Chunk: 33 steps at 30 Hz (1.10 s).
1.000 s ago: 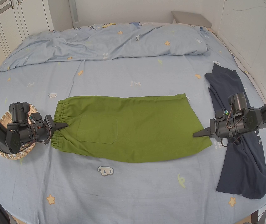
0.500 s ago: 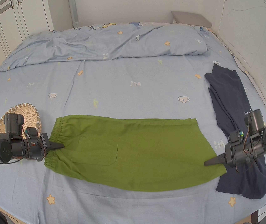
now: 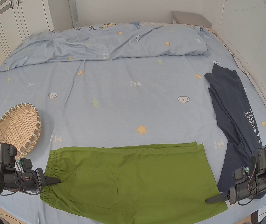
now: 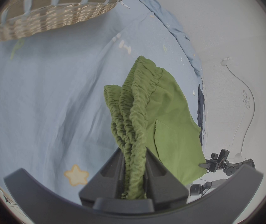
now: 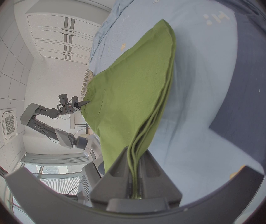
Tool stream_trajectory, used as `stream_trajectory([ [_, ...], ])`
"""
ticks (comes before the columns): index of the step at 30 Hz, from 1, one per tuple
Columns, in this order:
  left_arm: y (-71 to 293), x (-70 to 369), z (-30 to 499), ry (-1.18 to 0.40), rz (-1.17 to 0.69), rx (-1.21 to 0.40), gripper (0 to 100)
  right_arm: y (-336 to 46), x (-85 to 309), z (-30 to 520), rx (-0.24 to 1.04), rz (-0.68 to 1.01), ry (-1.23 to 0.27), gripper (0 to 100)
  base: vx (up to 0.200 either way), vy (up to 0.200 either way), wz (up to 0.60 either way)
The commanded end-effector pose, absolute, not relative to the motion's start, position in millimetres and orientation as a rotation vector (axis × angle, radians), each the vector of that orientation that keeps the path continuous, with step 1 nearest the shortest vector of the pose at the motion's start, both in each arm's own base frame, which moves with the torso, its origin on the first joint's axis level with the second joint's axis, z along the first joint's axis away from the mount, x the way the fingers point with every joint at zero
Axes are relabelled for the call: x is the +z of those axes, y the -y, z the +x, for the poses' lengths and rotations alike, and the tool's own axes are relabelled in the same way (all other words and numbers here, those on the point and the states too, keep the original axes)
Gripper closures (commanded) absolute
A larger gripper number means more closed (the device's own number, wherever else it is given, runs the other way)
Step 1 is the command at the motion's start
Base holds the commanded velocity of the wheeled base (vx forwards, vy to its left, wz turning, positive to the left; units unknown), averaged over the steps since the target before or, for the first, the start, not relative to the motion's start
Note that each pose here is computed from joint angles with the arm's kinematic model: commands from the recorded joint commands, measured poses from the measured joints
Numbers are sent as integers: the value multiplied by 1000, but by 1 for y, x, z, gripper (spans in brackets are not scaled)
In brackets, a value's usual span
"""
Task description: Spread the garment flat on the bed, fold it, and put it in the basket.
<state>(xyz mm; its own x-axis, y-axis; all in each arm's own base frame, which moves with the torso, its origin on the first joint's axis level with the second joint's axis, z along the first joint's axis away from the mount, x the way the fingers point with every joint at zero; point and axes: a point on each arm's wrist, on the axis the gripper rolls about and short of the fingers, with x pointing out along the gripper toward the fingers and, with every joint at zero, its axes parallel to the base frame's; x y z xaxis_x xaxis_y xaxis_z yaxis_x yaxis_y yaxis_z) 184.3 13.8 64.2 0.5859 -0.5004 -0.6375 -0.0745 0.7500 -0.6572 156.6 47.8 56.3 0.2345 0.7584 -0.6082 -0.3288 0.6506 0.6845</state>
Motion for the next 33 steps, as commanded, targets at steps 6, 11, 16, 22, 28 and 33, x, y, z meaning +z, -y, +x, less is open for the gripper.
stream_trajectory([
  [6,-12,64,171,-928,-693,-270,100,-49,42,150,784,470,-1172,0,0,0,0],
  [11,-19,66,170,-898,-696,-247,100,-49,40,157,775,477,-1150,0,0,0,0],
  [16,-44,72,166,-806,-628,-180,100,-43,45,168,743,483,-1069,0,0,0,0],
  [22,-58,77,164,-754,-590,-129,100,-41,91,187,661,478,-845,0,0,0,0],
  [28,-65,85,167,-712,-552,-107,100,-42,136,201,644,500,-705,0,0,0,0],
  [33,-55,109,176,-660,-467,-135,100,-41,146,203,645,488,-683,0,0,0,0],
])
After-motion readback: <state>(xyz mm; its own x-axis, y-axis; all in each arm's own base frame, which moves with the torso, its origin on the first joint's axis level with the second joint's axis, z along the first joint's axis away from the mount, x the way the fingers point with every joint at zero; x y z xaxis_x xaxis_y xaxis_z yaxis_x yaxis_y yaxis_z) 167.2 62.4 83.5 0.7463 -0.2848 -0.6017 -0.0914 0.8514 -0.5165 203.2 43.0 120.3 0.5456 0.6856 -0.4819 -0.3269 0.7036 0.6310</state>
